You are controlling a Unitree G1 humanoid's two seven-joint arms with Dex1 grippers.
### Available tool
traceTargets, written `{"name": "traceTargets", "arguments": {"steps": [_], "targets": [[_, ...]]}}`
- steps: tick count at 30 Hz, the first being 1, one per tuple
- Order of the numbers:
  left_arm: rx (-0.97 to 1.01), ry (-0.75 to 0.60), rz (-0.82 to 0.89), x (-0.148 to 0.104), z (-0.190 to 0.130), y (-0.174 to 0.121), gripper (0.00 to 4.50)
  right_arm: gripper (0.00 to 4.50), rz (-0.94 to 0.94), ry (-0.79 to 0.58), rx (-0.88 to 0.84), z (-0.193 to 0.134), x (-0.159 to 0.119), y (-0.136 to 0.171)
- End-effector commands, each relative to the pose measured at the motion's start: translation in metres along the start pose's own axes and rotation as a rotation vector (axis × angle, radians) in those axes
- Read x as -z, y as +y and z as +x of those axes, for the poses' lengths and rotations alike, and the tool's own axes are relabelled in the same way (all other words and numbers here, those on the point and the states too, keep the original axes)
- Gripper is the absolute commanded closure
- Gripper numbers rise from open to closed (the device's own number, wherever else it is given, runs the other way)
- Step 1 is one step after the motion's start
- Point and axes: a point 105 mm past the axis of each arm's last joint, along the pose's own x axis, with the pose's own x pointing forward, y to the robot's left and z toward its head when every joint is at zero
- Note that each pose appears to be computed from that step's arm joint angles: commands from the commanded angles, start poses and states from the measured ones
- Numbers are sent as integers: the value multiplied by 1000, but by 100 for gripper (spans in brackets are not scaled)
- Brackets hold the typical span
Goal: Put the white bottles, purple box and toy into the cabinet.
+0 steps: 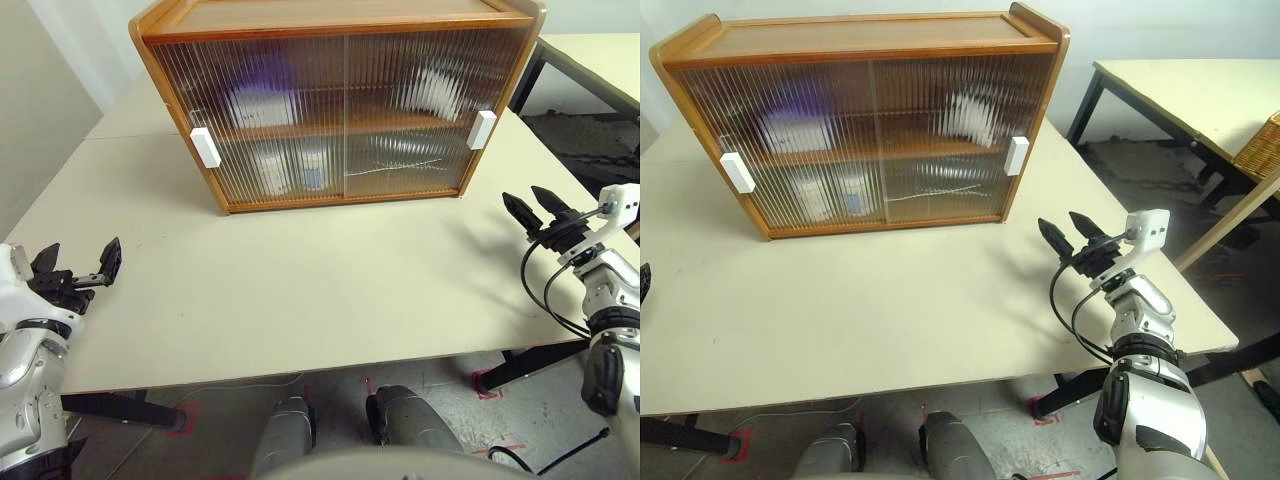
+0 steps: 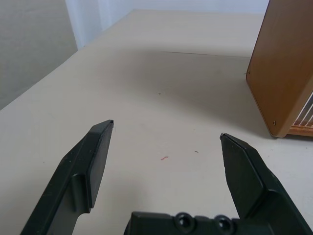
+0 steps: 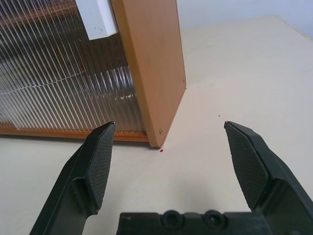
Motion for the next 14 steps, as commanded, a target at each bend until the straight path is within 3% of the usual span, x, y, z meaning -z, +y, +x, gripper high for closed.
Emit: {"name": "traceTargets", "arguments": {"steps": [1, 14], "targets": [[-7, 5, 3, 1, -2, 5, 0, 3, 0, 5, -2, -2, 4, 1], [30, -94, 19, -16, -1, 6, 0, 3, -14, -17, 22, -4, -2, -3]]}}
